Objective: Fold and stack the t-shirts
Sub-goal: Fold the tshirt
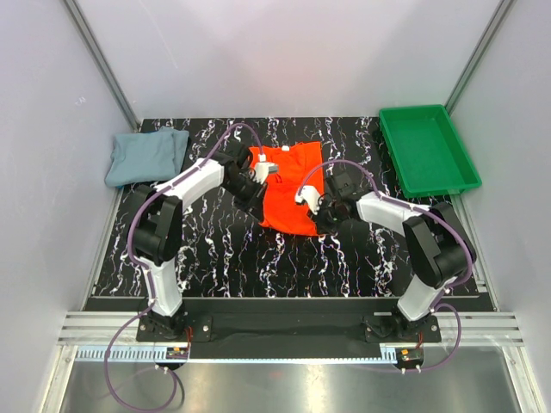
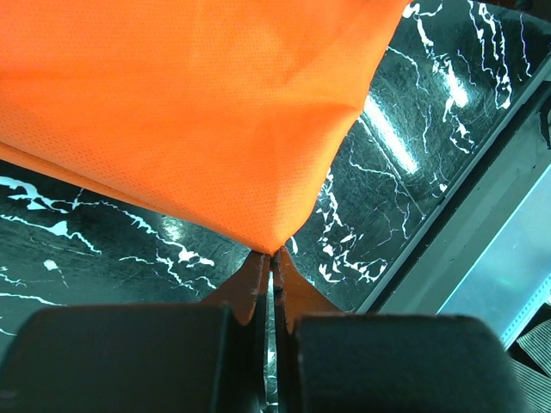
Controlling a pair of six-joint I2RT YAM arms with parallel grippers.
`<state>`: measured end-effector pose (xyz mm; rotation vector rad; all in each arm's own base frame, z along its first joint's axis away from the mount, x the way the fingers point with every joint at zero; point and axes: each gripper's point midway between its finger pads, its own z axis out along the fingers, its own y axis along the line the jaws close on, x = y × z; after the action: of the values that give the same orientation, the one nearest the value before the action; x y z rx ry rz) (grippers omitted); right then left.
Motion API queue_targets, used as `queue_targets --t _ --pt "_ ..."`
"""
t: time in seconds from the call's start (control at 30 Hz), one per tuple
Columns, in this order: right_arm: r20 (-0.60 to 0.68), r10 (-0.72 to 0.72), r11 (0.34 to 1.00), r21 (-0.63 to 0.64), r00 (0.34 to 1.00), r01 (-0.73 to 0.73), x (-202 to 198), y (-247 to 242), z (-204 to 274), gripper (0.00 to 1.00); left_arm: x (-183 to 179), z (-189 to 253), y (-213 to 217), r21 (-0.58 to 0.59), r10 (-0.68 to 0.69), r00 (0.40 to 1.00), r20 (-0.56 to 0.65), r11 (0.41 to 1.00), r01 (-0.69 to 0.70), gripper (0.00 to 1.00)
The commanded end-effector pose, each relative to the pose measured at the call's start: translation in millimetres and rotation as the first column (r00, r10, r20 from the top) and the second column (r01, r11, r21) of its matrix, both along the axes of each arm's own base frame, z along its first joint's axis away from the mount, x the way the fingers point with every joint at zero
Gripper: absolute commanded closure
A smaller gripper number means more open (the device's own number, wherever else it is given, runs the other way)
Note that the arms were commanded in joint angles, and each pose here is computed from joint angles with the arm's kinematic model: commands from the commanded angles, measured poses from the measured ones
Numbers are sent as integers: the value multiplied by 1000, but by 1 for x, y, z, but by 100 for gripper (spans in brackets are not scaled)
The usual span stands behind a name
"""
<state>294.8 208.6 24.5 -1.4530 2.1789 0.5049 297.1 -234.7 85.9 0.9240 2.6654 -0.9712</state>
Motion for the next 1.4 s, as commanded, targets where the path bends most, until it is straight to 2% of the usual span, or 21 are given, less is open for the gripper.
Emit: queue_targets --t 0.0,0.1,0.2,0.23,0.5,0.8,0.93,1.03,1.2,1.37 --pt "102 13 999 34 995 -17 14 9 34 100 14 14 2 -19 3 998 61 1000 -2 100" --pt "133 13 999 42 991 -18 11 6 56 100 14 18 8 -15 6 997 75 1000 -5 100" --pt "185 -5 997 79 983 -10 7 5 88 100 8 18 12 -7 -14 999 32 1000 14 100" --pt "186 -16 996 86 982 0 6 4 93 100 3 19 13 -8 -20 1000 6 1000 20 100" --pt "215 -54 993 116 975 30 -10 -6 131 100 -4 29 19 -3 -34 999 22 999 35 100" --pt "241 -64 990 138 968 31 -28 -15 174 100 -6 87 20 -35 -42 987 156 998 48 100" --pt "267 -76 989 141 961 39 -23 -15 182 100 9 116 12 -59 -50 973 226 996 64 100" --pt "284 -96 989 136 954 60 -11 -13 176 100 29 120 4 -60 -55 968 244 996 72 100" --pt "319 -128 988 119 939 94 17 -9 159 100 72 106 -7 -26 -71 967 245 996 79 100" --pt "321 -198 978 124 926 166 45 -12 146 100 97 93 -14 -11 -76 964 254 997 82 100"
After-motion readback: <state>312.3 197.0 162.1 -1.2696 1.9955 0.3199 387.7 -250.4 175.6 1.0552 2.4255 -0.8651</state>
